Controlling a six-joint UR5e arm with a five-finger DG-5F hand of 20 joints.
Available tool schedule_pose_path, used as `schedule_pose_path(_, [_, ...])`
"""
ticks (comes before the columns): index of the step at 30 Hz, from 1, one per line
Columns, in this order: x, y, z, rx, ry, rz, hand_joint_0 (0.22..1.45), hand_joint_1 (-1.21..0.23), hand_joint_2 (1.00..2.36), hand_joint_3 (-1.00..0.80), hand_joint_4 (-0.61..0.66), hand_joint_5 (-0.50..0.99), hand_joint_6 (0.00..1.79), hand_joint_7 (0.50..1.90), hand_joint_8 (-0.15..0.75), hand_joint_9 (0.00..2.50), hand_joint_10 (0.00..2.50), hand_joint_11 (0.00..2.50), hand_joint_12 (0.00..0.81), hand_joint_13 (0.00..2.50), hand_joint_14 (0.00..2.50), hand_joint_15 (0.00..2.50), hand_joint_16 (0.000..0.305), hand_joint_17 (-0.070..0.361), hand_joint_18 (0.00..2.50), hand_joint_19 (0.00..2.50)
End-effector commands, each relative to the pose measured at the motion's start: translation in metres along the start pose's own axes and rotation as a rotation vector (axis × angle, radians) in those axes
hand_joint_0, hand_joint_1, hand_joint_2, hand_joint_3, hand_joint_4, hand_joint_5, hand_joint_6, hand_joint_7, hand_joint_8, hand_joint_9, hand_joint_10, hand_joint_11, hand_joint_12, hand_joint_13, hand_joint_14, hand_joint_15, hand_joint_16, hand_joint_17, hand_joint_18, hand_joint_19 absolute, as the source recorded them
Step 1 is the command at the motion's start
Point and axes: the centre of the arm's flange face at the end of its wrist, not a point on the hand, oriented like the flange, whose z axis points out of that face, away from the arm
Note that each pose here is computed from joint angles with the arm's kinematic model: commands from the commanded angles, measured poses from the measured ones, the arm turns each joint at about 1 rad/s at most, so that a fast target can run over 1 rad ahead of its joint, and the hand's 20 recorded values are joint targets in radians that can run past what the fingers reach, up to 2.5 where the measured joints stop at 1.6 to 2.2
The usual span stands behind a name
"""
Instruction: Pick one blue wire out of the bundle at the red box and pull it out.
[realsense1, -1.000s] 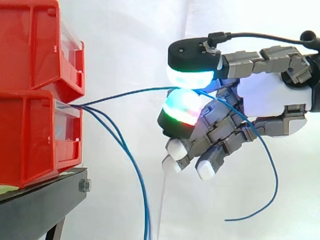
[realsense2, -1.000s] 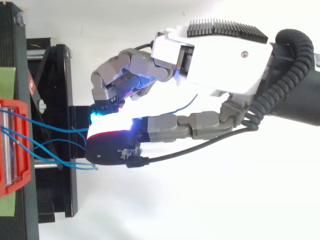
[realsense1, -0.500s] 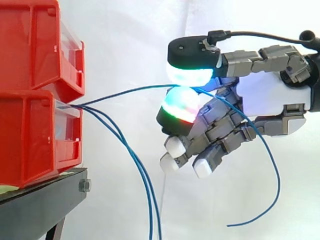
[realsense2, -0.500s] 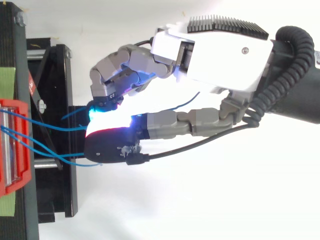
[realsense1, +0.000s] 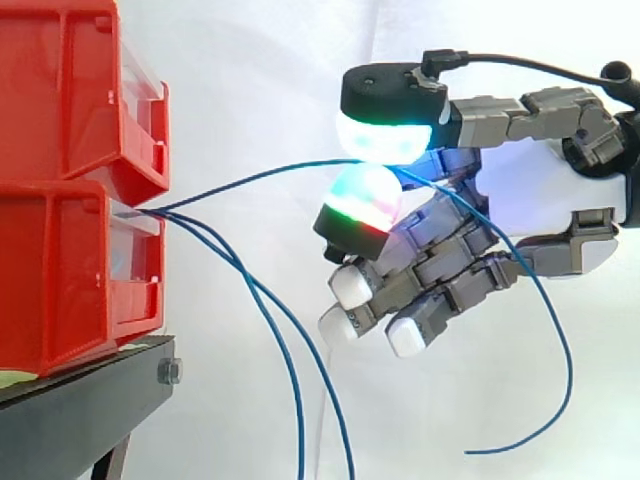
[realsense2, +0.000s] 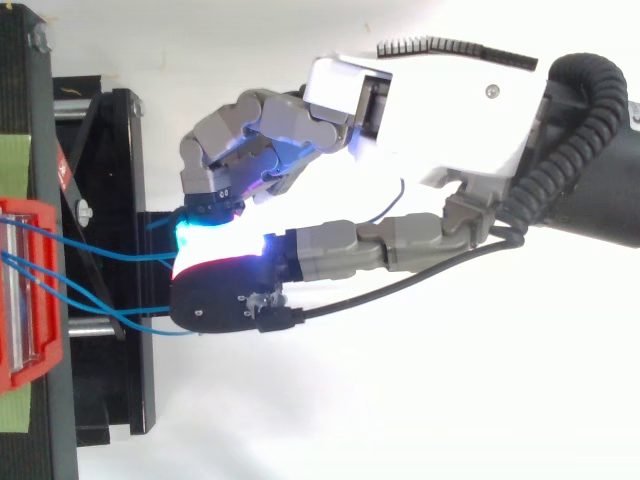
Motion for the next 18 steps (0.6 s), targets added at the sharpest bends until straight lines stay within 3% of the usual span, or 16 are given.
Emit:
schedule_pose_path(1, [-0.0005,-0.0013,-0.0010,0.010,0.002,0.028,0.61,-0.83,1.02,-0.18,0.23,-0.21,0.89,1.08,0.341,0.71,0.02,0.61,0.462,0.53,0.01,0.30,0.062,0.140,0.60,0.48])
schedule_pose_path(13, [-0.0007,-0.0023,-0.0020,0.020,0.005,0.067,0.57,-0.87,1.01,-0.32,0.23,-0.22,0.89,1.07,0.342,0.69,0.02,0.60,0.465,0.52,0.01,0.30,0.064,0.143,0.60,0.48])
schedule_pose_path(18, [0.0006,-0.0019,-0.0021,0.019,0.008,0.067,0.49,-0.69,1.00,-0.46,0.23,-0.20,0.88,1.05,0.374,0.76,0.02,0.60,0.491,0.55,0.01,0.32,0.068,0.152,0.63,0.51])
